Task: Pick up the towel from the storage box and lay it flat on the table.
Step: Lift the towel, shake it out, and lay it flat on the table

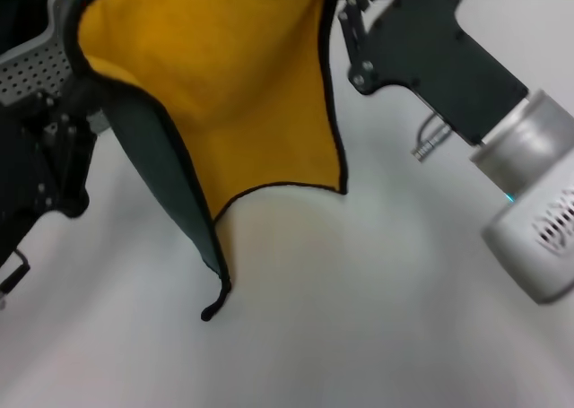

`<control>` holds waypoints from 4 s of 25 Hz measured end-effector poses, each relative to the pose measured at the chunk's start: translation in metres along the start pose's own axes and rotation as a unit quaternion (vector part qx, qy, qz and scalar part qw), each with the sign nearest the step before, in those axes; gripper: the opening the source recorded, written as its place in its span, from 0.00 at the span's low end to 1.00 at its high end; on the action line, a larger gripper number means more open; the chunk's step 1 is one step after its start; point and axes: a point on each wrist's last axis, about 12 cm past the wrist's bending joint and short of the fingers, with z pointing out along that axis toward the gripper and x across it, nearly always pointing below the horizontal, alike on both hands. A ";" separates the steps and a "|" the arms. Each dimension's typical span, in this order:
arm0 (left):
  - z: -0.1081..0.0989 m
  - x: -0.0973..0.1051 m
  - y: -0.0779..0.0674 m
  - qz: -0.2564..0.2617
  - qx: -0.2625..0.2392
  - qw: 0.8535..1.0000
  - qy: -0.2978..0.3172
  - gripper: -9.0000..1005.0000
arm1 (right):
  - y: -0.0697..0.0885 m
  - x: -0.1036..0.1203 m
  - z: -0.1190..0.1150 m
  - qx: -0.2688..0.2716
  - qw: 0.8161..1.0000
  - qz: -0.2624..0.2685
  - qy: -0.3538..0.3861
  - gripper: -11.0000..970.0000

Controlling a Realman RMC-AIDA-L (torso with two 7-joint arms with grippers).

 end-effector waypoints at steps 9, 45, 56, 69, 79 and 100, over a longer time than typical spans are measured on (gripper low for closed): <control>-0.026 -0.013 0.008 -0.031 0.017 0.998 0.042 0.01 | -0.010 -0.015 -0.037 -0.008 1.000 -0.006 0.019 0.03; -0.016 -0.025 -0.027 -0.102 0.226 0.968 0.030 0.01 | -0.039 -0.026 -0.113 -0.138 0.969 0.187 -0.083 0.03; -0.013 -0.023 -0.023 -0.116 0.280 0.951 0.061 0.01 | -0.075 0.005 -0.153 -0.174 0.927 0.309 -0.122 0.03; -0.007 -0.022 -0.020 -0.148 0.326 0.929 0.091 0.01 | -0.085 0.018 -0.185 -0.227 0.871 0.403 -0.165 0.03; -0.013 -0.015 -0.012 -0.180 0.326 0.915 0.154 0.01 | -0.073 0.038 -0.195 -0.220 0.844 0.476 -0.116 0.03; 0.043 0.028 0.008 -0.121 0.207 0.954 0.181 0.01 | -0.080 0.080 -0.150 -0.148 0.867 0.476 -0.014 0.03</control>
